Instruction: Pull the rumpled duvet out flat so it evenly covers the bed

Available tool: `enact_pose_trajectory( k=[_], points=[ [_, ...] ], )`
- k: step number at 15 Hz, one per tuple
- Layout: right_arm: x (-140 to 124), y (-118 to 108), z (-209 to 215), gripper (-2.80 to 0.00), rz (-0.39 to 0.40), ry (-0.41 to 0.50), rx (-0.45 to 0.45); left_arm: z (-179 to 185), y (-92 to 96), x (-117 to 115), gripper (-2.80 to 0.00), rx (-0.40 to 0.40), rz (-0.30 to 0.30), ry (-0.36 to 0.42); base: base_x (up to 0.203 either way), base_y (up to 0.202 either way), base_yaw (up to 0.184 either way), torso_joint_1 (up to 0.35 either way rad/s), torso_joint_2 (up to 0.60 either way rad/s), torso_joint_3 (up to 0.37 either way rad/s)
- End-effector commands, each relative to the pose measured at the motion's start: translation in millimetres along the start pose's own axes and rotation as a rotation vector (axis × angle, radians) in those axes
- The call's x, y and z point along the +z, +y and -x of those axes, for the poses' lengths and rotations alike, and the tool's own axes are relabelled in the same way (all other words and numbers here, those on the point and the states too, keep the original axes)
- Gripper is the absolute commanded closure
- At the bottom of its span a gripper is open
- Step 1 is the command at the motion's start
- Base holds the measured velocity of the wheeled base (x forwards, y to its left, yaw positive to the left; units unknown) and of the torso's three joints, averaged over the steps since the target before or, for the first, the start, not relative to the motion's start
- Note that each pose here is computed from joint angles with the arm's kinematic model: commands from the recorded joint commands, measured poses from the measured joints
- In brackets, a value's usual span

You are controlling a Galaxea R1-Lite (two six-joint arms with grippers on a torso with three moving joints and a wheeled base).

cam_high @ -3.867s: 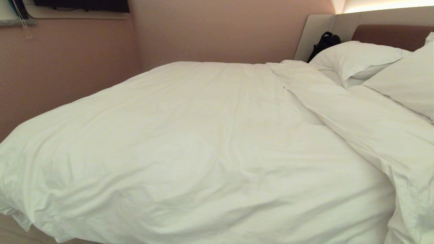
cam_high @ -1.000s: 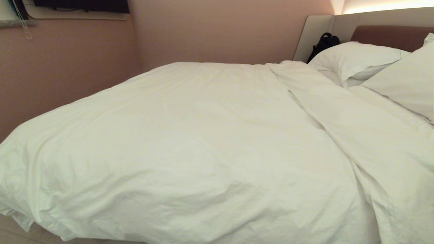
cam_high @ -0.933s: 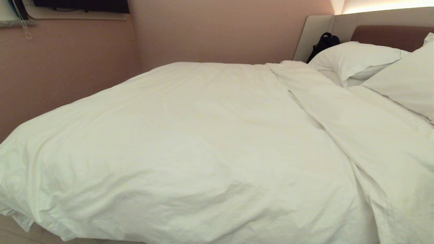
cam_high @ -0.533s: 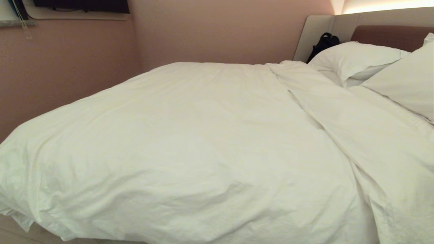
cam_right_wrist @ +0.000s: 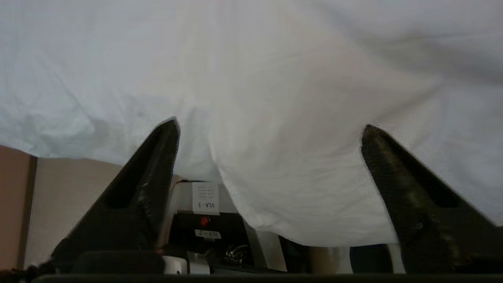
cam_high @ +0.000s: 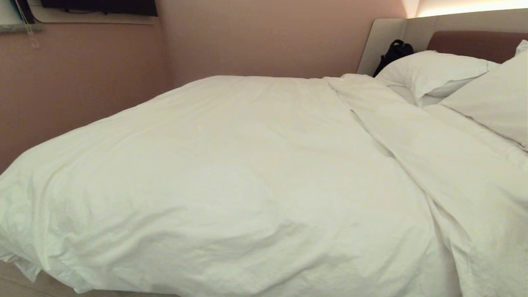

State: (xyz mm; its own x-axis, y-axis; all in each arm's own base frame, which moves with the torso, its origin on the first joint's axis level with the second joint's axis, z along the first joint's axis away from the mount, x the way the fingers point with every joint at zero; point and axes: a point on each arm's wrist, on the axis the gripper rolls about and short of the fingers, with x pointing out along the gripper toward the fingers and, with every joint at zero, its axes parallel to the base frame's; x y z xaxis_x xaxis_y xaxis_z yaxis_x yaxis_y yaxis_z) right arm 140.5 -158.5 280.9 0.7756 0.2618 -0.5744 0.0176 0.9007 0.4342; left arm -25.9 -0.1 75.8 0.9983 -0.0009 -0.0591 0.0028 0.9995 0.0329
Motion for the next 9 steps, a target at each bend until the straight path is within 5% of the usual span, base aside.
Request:
enact_pose_trajectory(
  k=[1,7,9],
  points=[
    [-8.3,18.8,5.3,0.0,0.036,-0.006,0.007,0.0,0.0,-0.1,0.0,0.001,-0.001,0.001,0.0,0.0,0.0,0.0,0.0,0.0],
    [-26.0,52.7,-8.7,0.0,0.273,0.186,-0.147,0.0,0.0,-0.1,0.0,0.001,-0.001,0.001,0.0,0.0,0.0,0.0,0.0,0.0],
    [-31.6,63.5,-14.6,0.0,0.367,0.188,-0.179,0.0,0.0,-0.1,0.0,0.001,-0.001,0.001,0.0,0.0,0.0,0.0,0.0,0.0]
  ],
)
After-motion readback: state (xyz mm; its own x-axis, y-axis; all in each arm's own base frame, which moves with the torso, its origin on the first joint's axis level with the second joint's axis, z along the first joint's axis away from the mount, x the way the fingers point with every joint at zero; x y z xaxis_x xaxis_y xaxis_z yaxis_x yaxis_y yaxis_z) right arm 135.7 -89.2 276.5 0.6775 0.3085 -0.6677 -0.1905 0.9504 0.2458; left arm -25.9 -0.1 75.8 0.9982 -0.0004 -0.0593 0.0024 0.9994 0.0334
